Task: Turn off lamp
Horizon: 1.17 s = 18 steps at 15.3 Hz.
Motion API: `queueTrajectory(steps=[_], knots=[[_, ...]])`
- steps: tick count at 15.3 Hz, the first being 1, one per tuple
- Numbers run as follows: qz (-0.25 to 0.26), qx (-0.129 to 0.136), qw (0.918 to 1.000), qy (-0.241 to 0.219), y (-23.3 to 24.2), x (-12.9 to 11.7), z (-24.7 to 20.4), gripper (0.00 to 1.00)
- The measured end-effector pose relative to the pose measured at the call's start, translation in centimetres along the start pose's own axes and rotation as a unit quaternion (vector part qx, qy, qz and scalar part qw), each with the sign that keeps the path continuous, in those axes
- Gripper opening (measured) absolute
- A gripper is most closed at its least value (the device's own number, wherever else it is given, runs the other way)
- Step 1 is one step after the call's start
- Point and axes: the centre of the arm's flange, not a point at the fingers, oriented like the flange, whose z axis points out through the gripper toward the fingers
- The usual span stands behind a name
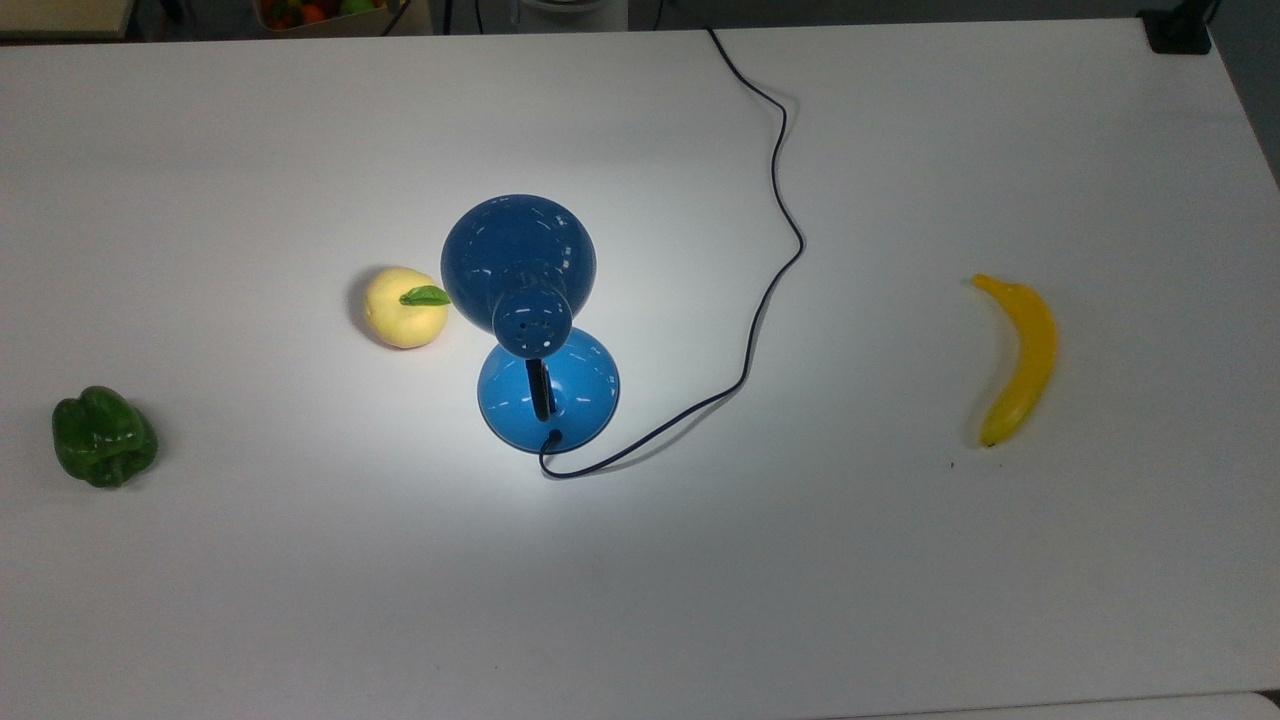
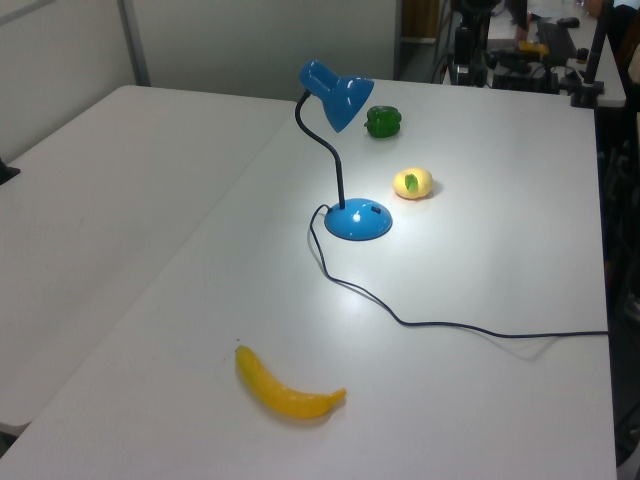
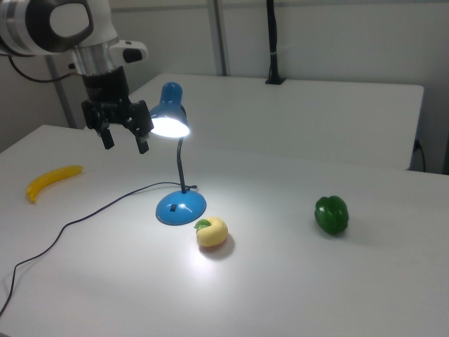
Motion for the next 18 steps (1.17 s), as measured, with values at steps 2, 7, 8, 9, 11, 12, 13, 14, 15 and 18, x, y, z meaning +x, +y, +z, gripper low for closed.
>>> queueTrajectory(steps=[2, 7, 8, 9, 11, 12, 13, 14, 15, 18], knots=[[-0.003, 0.0, 1.0, -0.001, 0.0, 0.1, 0.1, 0.96], [-0.021, 0.0, 0.9998, -0.001, 0.0, 0.1, 0.1, 0.43], [-0.022, 0.0, 0.9997, -0.001, 0.0, 0.1, 0.1, 0.34], [-0.023, 0.0, 0.9997, -0.001, 0.0, 0.1, 0.1, 0.24], [-0.024, 0.0, 0.9997, -0.001, -0.1, 0.1, 0.1, 0.02], [-0.024, 0.0, 0.9997, -0.001, -0.1, 0.1, 0.1, 0.01], [-0.025, 0.0, 0.9997, -0.002, -0.2, 0.1, 0.3, 0.01], [-0.026, 0.0, 0.9997, -0.004, -0.3, 0.3, 0.5, 0.01], [-0.028, 0.0, 0.9996, -0.003, -0.4, 0.6, 0.8, 0.01], [-0.033, 0.0, 0.9994, 0.011, -1.0, 2.1, 2.7, 0.01]])
